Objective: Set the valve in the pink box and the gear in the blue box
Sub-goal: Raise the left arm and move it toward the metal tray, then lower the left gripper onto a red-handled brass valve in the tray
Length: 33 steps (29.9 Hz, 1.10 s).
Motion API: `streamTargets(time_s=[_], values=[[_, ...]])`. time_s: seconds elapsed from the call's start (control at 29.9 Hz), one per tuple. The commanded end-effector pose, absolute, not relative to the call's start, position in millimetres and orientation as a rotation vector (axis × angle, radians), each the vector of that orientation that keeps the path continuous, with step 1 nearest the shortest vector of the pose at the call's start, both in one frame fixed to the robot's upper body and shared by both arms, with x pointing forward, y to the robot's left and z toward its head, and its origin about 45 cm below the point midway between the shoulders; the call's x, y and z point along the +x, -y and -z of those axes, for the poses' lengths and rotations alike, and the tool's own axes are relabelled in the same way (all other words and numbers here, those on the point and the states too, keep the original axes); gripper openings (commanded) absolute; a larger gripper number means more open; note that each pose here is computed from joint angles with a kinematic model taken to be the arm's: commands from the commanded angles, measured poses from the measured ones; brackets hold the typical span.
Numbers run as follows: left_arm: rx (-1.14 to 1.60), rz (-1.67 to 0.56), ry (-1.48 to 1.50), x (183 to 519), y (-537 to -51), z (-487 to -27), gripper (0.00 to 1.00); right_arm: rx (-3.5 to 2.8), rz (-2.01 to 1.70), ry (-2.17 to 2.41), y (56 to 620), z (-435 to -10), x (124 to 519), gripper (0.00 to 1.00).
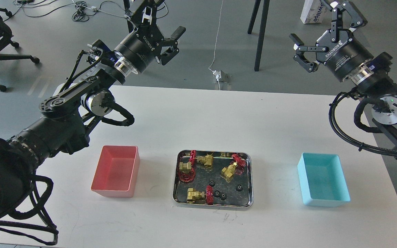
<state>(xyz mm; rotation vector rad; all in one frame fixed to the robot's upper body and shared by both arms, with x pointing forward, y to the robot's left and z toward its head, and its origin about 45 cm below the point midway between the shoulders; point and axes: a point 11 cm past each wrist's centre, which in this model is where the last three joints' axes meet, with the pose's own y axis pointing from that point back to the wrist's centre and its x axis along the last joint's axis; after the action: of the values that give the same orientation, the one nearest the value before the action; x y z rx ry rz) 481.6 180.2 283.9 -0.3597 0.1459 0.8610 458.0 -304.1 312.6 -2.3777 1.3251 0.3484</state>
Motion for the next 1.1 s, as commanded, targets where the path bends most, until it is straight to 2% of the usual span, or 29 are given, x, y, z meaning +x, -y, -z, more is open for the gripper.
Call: streamTargets(time_s=[0.0,0.17,0.23,0.37,0.6,0.7,0.84,0.97,1.07], values=[[-0.4,-0.89,-0.155,484.9,-191.2,-290.1,1.0,-2.275,-0.343,-1.372,319.5,-315.8,466.5,0.99],[-0.469,-0.922,-0.183,488.6,-200.4,-298.1,1.0,-2.175,-0.349,-1.449,333.6,-316.6,476.3,0.99],[-0.471,-0.952,-0.214,486.1,-208.8,-284.4,1.0,-2.133,-0.339,-1.542,339.8,-320.5,482.1,0.99],[-0.511,-0.952,-0.273,479.8,-200.1,-271.2,1.0,-2.07,-0.277,-1.671,344.1,-350.7,496.6,0.99],[-0.681,-0.742,-0.224,459.3,-161.4,-342.7,1.0,-2.032,-0.269,-1.721,349.0,-357.1,499.1,0.99],[-0.472,-0.612,-0.005,442.9,-165.4,-381.2,1.0,-2.039,-0.265,-1.737,354.2,-358.7,498.6,0.99],[-0.088,-0.404,0.214,418.9,-143.5,-395.7,1.0,-2.039,-0.261,-1.782,371.1,-361.6,496.5,0.99],[0.254,-0.174,0.444,387.8,-124.9,-387.1,1.0,-2.065,-0.305,-1.801,371.9,-357.0,497.3,0.99],[0.473,-0.027,0.619,367.3,-116.5,-360.3,0.99,-2.077,-0.324,-1.802,369.8,-353.7,497.3,0.99]])
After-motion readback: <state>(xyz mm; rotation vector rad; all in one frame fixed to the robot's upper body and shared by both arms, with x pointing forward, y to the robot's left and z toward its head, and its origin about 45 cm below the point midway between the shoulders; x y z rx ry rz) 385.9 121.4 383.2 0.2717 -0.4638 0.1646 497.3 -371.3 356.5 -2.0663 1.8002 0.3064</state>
